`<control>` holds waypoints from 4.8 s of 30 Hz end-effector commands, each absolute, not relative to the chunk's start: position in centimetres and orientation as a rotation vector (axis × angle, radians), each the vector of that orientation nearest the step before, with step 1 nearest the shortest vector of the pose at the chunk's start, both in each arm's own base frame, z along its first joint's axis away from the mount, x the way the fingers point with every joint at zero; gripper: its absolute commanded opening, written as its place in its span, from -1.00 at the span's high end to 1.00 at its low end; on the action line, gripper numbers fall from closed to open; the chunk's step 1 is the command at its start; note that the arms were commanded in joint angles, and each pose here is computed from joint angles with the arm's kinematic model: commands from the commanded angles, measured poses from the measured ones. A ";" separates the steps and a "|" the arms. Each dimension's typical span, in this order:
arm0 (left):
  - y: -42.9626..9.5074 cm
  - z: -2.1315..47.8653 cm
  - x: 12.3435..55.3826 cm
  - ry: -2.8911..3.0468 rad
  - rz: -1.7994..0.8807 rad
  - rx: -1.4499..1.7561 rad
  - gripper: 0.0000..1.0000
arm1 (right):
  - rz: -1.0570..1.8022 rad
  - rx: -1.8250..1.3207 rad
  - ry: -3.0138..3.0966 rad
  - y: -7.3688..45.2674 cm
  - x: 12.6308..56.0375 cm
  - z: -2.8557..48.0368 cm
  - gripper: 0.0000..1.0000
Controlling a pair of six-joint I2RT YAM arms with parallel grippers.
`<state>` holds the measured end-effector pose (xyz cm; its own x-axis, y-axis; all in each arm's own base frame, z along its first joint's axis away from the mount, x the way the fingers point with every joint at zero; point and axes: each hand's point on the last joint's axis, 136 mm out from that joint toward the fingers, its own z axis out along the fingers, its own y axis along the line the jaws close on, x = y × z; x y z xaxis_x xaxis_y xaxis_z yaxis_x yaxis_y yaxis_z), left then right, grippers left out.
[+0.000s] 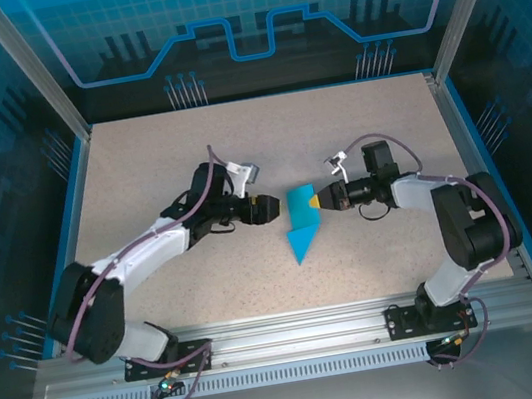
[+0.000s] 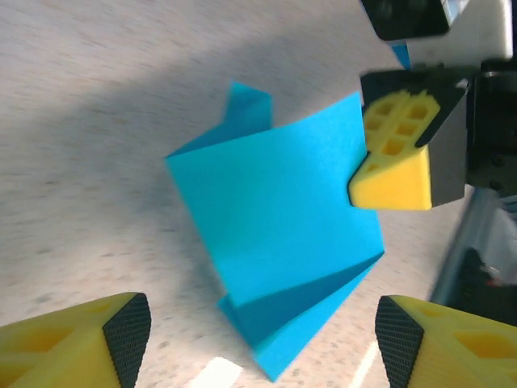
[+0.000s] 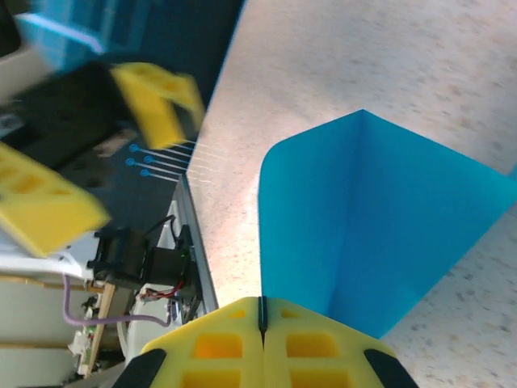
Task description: Fold a paper plane with a square sheet of paper (fold left side to right side)
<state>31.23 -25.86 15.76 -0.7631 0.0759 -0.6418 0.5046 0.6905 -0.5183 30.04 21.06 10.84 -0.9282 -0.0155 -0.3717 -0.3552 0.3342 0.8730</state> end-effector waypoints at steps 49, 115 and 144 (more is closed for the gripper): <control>-31.3 2.1 26.6 2.576 0.360 0.875 0.18 | 1.508 0.090 2.645 21.4 32.5 3.7 0.95; -29.6 0.1 26.8 2.760 -1.034 0.233 0.74 | 1.074 0.064 2.792 25.9 31.5 2.1 0.15; -26.4 6.4 30.2 2.627 -1.167 0.064 0.04 | 0.942 0.097 2.920 25.0 30.6 -0.3 0.19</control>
